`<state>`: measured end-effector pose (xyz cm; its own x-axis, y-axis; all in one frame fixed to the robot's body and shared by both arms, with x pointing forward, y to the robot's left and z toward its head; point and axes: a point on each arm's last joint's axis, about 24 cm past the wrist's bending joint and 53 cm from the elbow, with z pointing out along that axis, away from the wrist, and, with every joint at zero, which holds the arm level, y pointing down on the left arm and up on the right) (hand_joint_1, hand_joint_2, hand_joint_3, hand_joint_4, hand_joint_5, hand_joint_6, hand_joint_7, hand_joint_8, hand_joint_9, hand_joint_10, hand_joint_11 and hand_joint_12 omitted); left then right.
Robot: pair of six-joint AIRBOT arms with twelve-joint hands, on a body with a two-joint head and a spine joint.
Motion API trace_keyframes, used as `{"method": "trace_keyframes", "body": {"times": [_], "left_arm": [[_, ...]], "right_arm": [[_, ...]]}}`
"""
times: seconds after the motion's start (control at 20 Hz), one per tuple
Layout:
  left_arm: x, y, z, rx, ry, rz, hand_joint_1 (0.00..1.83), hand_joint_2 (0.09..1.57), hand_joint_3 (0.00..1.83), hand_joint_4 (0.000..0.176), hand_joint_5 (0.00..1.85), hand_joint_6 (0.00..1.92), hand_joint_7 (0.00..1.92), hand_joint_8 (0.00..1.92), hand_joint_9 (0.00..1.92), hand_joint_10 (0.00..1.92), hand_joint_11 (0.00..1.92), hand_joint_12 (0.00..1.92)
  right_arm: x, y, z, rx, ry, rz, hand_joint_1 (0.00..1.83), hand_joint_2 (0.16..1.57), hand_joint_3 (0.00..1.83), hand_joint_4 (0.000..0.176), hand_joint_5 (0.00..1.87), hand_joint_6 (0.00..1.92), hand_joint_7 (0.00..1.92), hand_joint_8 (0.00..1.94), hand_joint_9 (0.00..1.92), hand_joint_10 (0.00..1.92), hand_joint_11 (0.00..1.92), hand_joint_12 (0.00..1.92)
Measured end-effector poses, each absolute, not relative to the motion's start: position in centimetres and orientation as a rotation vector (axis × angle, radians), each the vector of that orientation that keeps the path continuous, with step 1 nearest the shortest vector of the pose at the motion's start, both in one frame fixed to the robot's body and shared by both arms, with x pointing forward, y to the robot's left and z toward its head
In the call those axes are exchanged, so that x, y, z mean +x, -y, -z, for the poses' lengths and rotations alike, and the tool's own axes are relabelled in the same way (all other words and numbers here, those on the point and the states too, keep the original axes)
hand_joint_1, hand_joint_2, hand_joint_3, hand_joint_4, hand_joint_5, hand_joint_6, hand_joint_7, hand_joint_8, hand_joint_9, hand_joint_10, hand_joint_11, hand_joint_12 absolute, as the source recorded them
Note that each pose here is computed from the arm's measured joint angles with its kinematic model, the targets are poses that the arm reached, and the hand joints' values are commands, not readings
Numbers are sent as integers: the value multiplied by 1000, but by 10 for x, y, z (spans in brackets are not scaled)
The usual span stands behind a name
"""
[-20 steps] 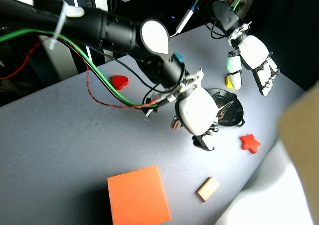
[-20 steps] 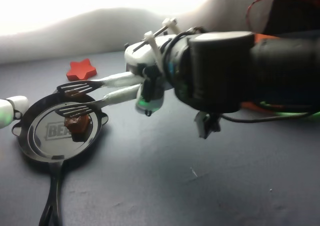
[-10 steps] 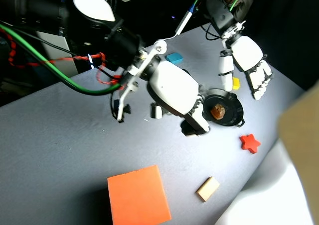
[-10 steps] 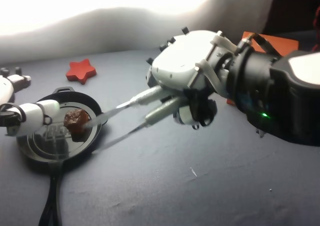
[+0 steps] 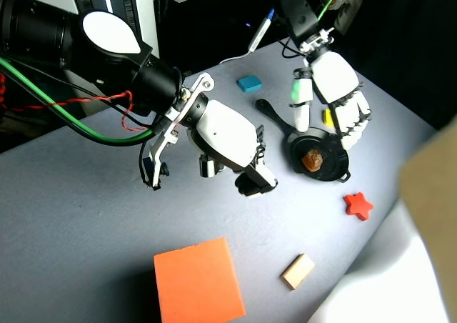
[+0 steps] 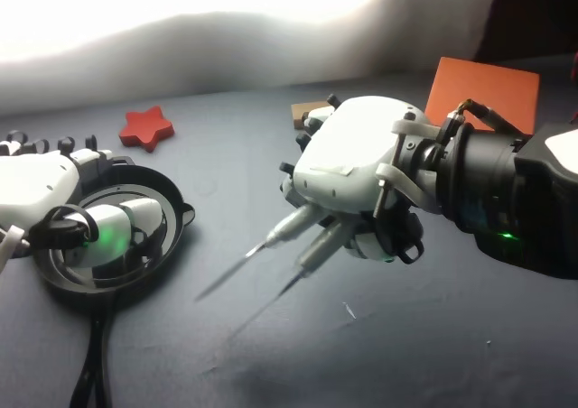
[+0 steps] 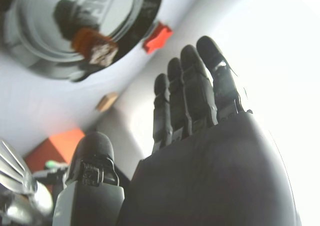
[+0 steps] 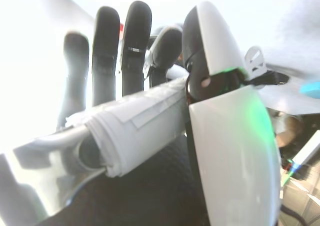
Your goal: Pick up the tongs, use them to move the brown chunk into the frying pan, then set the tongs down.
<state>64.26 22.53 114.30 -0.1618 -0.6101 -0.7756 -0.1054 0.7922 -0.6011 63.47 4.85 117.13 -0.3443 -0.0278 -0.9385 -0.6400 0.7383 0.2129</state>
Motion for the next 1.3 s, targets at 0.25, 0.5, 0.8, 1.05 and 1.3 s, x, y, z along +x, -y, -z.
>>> {"method": "trace_keyframes", "body": {"times": [0.25,0.5,0.8,1.05,1.3], "left_arm": [[643,-225,-1144,-566,-1695,488,0,1284,0,18,242,0,287,0,289,0,0,775],[643,-226,-1143,-569,-1696,485,12,1298,1,18,243,3,282,1,288,1,0,778],[643,-223,-1142,-567,-1698,490,9,1295,2,15,252,4,292,4,293,5,0,781],[643,-224,-1142,-567,-1698,488,29,1292,0,13,245,1,295,1,302,2,0,796],[643,-224,-1142,-567,-1698,489,41,1302,3,17,246,0,283,1,286,0,0,747]], "right_arm": [[635,-41,-1149,-602,-1840,-613,965,1184,0,0,460,883,619,717,397,1060,56,1767],[634,-38,-1130,-678,-1815,-568,821,1195,0,0,348,841,535,633,321,998,0,1698],[642,-36,-1122,-677,-1810,-549,659,1091,0,0,68,558,336,191,87,673,0,1300],[640,-33,-1113,-684,-1821,-531,547,1016,0,0,0,7,61,1,1,121,0,412],[628,-12,-1117,-644,-1845,-526,489,963,0,0,0,0,0,0,0,0,0,0]]}}
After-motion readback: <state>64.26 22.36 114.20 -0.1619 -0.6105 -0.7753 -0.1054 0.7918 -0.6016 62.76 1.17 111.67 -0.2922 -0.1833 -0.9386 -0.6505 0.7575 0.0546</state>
